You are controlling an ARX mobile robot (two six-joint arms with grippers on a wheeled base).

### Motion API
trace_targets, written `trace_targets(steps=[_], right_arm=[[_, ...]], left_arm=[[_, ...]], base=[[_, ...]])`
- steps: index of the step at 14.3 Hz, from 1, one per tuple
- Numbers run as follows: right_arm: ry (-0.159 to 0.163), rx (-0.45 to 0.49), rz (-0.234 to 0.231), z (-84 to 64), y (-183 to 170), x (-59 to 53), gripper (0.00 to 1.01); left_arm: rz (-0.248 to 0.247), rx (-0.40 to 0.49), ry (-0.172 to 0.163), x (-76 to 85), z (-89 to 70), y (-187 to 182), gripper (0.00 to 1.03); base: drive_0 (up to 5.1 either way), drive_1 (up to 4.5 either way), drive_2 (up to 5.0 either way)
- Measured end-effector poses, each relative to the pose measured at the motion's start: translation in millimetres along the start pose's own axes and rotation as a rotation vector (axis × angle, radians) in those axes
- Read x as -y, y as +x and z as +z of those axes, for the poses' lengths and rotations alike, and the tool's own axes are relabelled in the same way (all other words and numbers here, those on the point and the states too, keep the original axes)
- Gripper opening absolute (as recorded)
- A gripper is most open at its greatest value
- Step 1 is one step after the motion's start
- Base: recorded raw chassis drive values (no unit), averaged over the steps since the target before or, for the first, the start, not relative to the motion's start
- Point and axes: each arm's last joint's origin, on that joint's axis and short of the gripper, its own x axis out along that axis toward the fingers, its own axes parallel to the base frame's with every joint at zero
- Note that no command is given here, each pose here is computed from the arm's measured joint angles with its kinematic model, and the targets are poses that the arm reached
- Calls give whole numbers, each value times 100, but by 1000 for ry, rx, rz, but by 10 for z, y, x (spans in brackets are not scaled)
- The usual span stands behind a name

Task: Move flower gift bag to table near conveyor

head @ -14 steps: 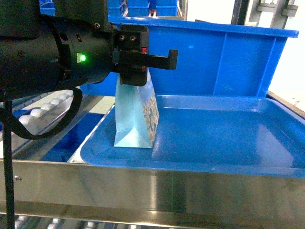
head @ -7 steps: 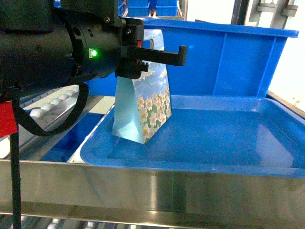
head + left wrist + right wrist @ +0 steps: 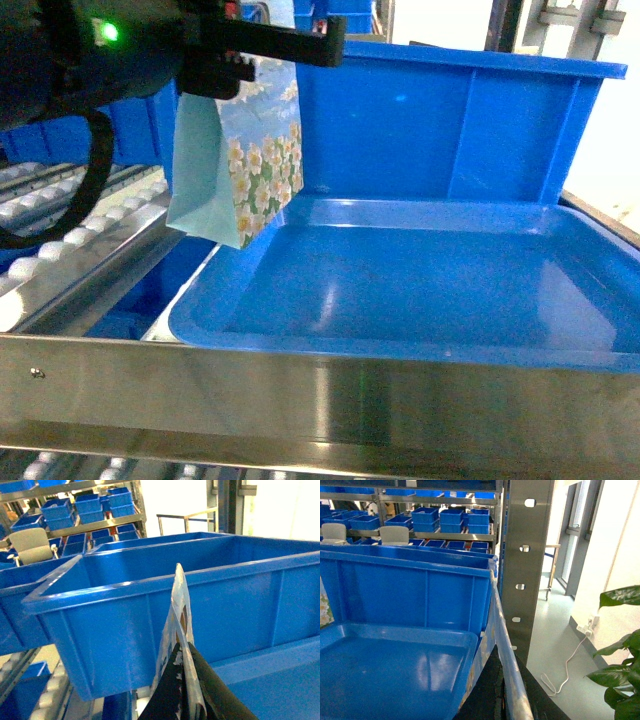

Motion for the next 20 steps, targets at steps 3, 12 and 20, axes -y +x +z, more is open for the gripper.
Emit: trace_targets(steps=[3,12,20], right_arm=[[0,0,0,0,0,0,2],[0,0,0,0,0,0,2],[0,0,0,0,0,0,2]], left_arm=[[39,19,-23,-138,44,-203,2],[258,161,-86,-632,59,-872,2],[404,139,-86,-832,-189,-1402,2]], base=[[0,0,0],[0,0,0],[0,0,0]])
